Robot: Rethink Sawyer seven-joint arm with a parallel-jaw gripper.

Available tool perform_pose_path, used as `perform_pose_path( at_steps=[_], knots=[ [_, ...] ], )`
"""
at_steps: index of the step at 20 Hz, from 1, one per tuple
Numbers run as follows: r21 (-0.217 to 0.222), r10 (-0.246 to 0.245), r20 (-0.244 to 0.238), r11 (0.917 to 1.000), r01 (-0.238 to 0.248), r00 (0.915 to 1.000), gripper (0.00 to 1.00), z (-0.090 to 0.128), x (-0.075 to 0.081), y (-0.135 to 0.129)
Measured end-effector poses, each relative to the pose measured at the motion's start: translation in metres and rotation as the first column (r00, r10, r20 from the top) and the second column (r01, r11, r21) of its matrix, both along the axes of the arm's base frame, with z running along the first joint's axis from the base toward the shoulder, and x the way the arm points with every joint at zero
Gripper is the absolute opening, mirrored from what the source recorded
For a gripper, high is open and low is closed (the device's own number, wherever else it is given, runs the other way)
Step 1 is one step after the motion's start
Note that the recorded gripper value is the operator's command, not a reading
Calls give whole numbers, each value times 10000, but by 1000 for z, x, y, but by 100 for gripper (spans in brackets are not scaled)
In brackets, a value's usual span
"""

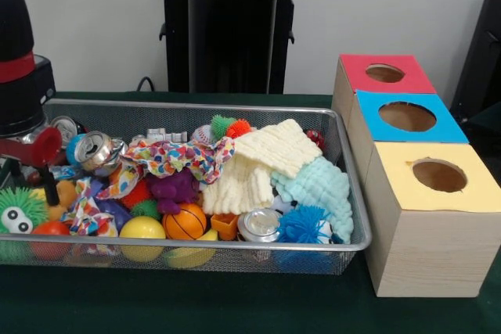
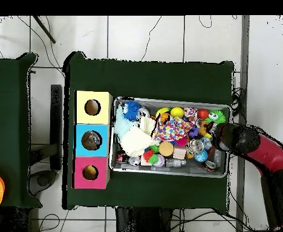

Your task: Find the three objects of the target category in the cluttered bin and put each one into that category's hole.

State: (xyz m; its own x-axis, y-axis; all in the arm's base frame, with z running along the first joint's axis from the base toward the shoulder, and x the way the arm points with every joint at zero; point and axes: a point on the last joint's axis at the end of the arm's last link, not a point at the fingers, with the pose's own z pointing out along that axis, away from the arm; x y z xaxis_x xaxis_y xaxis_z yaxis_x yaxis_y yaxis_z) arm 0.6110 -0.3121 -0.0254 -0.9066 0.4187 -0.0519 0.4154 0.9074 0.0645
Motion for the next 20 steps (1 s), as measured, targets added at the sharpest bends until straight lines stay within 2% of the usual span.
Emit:
perform_pose_path(
  at_steps=[9, 16, 20],
  knots=[
    [-257, -22, 655, 9997, 39, 9979, 100, -10, 2, 4],
    [-451, 4, 1185, 9990, 50, 9929, 100, -14, 1, 11],
    [-509, 44, 1336, 9987, 24, 9910, 100, -13, 1, 15]
  ],
)
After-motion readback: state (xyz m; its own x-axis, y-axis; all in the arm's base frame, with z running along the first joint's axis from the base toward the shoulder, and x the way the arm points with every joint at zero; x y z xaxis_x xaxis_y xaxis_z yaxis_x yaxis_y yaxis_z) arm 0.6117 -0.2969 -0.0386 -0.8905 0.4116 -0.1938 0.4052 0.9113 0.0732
